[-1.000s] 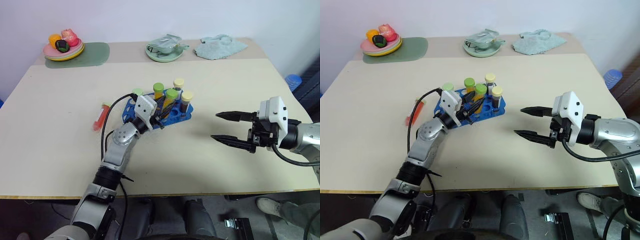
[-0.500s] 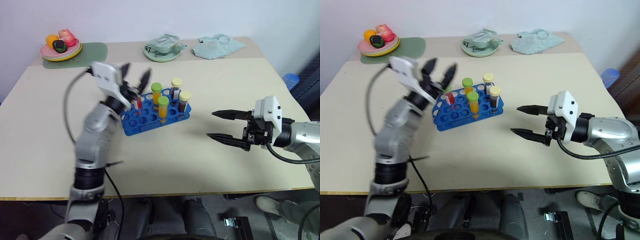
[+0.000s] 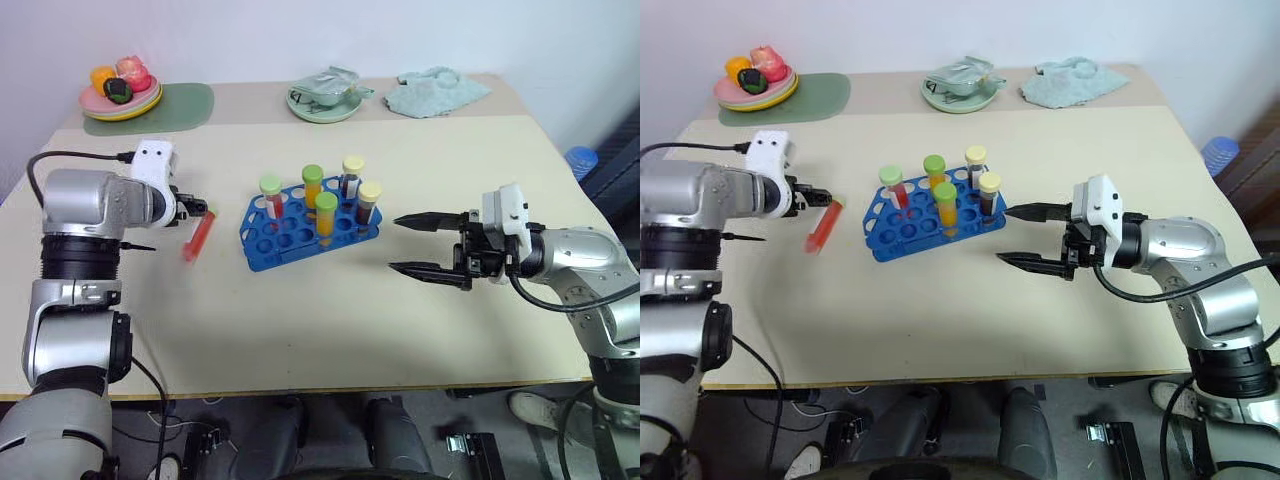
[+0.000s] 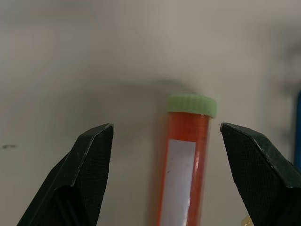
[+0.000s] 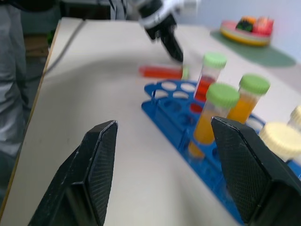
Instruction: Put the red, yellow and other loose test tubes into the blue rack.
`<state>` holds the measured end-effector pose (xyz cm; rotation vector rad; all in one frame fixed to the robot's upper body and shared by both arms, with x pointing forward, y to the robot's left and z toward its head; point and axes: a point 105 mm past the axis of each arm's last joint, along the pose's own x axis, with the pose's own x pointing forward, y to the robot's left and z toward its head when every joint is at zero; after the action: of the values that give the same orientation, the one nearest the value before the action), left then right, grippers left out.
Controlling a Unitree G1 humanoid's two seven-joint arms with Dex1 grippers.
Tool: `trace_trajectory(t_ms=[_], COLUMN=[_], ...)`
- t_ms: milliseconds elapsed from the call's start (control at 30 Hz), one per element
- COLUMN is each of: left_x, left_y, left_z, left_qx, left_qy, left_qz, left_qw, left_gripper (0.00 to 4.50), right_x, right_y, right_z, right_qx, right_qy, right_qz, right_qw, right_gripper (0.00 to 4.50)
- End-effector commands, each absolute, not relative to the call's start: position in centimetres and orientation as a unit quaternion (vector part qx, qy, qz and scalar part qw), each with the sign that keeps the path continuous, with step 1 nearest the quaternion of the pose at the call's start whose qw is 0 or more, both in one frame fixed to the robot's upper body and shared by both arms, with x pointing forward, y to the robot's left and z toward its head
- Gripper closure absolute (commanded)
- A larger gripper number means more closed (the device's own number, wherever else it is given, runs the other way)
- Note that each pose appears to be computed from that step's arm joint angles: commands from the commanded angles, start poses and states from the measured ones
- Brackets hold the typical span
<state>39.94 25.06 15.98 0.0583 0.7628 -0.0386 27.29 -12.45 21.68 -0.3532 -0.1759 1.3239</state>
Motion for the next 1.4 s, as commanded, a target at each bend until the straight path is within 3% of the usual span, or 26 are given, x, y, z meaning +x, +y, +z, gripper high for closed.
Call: trace_trajectory(t_ms=[33, 567, 733, 933, 1067, 1167, 1267, 1400], left_x=[40.6, 40.6, 40.8, 41.1, 41.5, 41.1, 37.6, 34.0], left_y=[25.1, 25.1, 25.3, 25.4, 24.6, 22.7, 20.3, 17.8], left_z=[16.8, 14.5, 14.6, 15.0, 17.5, 21.4, 25.1, 25.6], left_qx=[0.041, 0.046, 0.043, 0.035, 0.013, -0.015, -0.003, 0.025], left_qy=[0.370, 0.451, 0.448, 0.437, 0.385, 0.296, 0.184, 0.096], left_qz=[-0.023, -0.002, 0.014, 0.015, -0.015, -0.082, -0.185, -0.260], left_qw=[0.928, 0.891, 0.893, 0.899, 0.923, 0.951, 0.965, 0.961], left_gripper=[0.80, 0.80, 2.85, 3.62, 3.62, 3.62, 3.62, 3.62], right_x=[26.8, 26.9, 26.9, 27.1, 27.2, 27.4, 27.6, 27.9], right_y=[-11.3, -10.7, -10.7, -10.7, -10.8, -10.7, -10.9, -11.3], right_z=[23.6, 23.7, 23.6, 23.5, 23.5, 23.5, 23.6, 23.7], right_qx=[-0.164, -0.170, -0.170, -0.170, -0.171, -0.171, -0.167, -0.167], right_qy=[-0.126, -0.138, -0.138, -0.138, -0.138, -0.139, -0.138, -0.133], right_qz=[0.623, 0.620, 0.619, 0.620, 0.618, 0.614, 0.610, 0.608], right_qw=[0.754, 0.754, 0.754, 0.753, 0.755, 0.758, 0.762, 0.765], right_gripper=[1.27, 1.27, 1.27, 1.27, 1.27, 1.27, 1.27, 1.27])
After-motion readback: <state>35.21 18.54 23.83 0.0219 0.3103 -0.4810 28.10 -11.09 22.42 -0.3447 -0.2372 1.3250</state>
